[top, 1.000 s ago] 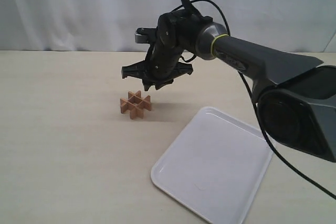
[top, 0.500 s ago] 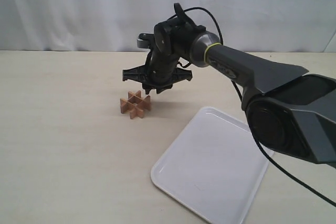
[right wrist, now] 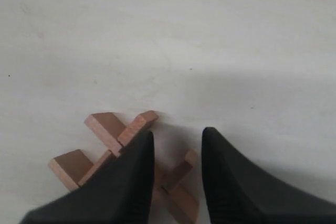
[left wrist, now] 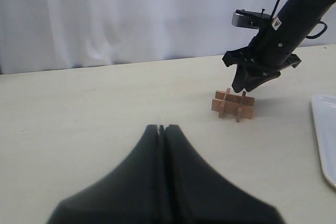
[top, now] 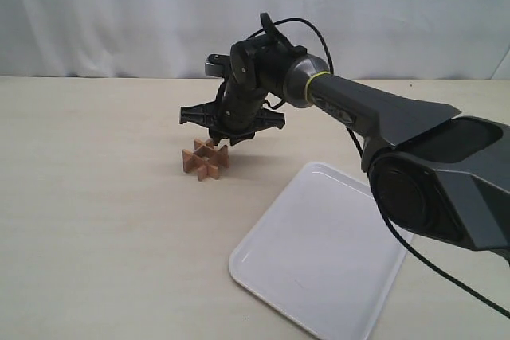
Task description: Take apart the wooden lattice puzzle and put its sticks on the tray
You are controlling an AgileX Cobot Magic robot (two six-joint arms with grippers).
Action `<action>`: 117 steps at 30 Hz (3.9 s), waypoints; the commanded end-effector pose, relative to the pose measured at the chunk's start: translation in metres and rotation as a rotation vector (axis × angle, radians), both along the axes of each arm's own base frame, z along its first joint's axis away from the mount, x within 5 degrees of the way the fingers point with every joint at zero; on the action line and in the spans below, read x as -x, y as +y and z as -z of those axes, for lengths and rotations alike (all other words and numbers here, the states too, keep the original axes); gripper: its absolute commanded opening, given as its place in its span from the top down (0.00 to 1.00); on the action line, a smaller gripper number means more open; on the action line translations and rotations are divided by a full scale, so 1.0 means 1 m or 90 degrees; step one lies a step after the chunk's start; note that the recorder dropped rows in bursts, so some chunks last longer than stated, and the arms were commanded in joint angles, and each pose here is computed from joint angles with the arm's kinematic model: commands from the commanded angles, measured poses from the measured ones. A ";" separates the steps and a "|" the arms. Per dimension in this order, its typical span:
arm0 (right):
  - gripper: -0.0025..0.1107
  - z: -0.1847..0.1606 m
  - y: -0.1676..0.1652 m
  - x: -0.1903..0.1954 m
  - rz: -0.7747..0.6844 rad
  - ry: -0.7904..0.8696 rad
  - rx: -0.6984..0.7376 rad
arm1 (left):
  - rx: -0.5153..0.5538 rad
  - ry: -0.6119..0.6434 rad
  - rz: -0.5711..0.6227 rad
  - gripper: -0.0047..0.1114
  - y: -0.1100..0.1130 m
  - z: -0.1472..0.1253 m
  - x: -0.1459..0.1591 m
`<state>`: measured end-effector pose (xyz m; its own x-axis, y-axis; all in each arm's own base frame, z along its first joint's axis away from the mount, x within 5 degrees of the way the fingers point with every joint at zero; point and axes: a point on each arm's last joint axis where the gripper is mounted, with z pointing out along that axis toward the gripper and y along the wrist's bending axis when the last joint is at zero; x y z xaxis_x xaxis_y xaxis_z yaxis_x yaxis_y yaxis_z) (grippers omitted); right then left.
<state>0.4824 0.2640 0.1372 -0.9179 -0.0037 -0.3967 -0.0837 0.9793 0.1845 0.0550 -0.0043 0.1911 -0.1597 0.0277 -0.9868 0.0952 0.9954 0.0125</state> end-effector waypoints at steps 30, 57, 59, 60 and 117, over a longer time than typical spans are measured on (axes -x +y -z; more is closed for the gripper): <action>0.71 0.006 -0.002 0.003 0.070 0.047 -0.008 | 0.002 -0.006 0.000 0.96 0.000 0.000 0.000; 0.93 0.008 -0.009 0.007 0.070 0.069 0.040 | 0.002 -0.006 0.000 0.96 0.000 0.000 0.000; 0.93 0.009 -0.009 0.008 0.058 0.078 0.051 | 0.002 -0.006 0.000 0.96 0.000 0.000 0.000; 0.93 0.009 -0.010 0.009 0.051 0.085 0.060 | 0.002 -0.006 0.000 0.96 0.000 0.000 0.000; 0.93 0.004 -0.012 0.020 -0.047 0.140 0.103 | 0.002 -0.006 0.000 0.96 0.000 0.000 0.000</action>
<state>0.4625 0.2526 0.1378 -0.9759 -0.1093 -0.1887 -0.1229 0.9905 0.0618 0.0550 -0.0043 0.1911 -0.1597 0.0277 -0.9868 0.0952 0.9954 0.0125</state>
